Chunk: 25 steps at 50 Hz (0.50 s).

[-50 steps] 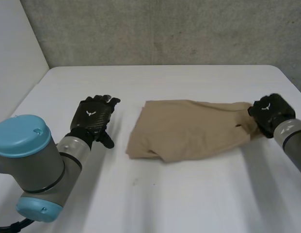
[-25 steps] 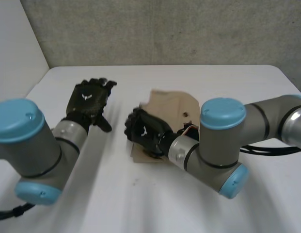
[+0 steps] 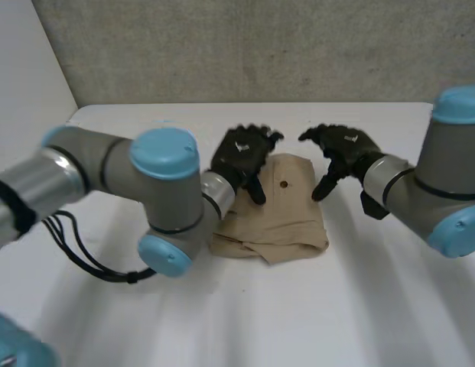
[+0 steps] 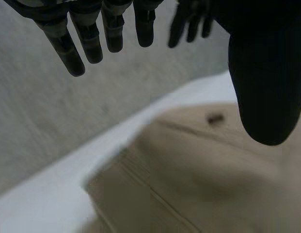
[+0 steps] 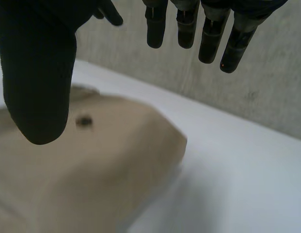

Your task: Fold the shorts.

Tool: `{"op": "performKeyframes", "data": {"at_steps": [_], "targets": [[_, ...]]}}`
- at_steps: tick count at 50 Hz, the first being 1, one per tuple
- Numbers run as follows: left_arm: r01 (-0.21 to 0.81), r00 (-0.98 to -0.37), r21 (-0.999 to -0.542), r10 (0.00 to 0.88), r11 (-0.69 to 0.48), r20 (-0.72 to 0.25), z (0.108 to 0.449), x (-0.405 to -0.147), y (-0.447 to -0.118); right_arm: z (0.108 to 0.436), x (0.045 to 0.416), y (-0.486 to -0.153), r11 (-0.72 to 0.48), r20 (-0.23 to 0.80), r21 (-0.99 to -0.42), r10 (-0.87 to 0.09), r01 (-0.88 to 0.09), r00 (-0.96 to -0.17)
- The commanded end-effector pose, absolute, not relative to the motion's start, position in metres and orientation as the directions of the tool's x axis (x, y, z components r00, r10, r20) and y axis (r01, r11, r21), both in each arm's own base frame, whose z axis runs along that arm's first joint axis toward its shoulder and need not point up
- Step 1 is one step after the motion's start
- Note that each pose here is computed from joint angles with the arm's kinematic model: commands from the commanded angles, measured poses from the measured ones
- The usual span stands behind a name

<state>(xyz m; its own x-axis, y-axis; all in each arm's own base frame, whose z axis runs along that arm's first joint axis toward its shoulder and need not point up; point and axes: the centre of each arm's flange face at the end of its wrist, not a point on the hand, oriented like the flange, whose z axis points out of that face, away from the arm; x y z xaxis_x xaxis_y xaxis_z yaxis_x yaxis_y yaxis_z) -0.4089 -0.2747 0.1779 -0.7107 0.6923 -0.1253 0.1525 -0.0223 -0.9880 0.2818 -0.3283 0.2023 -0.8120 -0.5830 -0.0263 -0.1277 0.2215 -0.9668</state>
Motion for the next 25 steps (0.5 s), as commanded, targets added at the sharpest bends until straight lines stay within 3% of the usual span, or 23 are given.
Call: {"op": "performKeyframes", "data": {"at_steps": [1, 6, 13, 19, 20, 25], "targets": [[0.271, -0.747, -0.954, 0.653, 0.128, -0.125, 0.127, -0.399, -0.284, 0.156, 0.290, -0.338, 0.276, -0.007, -0.941, -0.598, -0.198, -0.801], [0.320, -0.802, -0.925, 0.578, 0.205, -0.149, 0.118, -0.374, -0.302, 0.134, 0.292, -0.336, 0.300, 0.028, -0.915, -0.617, -0.268, -0.787], [0.341, -0.791, -0.912, 0.593, 0.229, -0.147, 0.120, -0.375, -0.292, 0.146, 0.303, -0.329, 0.212, 0.153, -0.897, -0.674, -0.387, -0.723], [0.244, -0.779, -0.966, 0.610, 0.086, -0.143, 0.205, -0.384, -0.270, 0.212, 0.305, -0.323, 0.104, 0.177, -0.942, -0.652, -0.318, -0.737], [0.231, -0.782, -0.970, 0.607, 0.070, -0.142, 0.216, -0.383, -0.269, 0.238, 0.302, -0.320, 0.062, 0.180, -0.959, -0.625, -0.278, -0.759], [0.110, -0.825, -0.992, 0.551, -0.064, -0.127, 0.306, -0.351, -0.257, 0.297, 0.283, -0.313, -0.011, 0.158, -0.984, -0.510, -0.177, -0.846]]}}
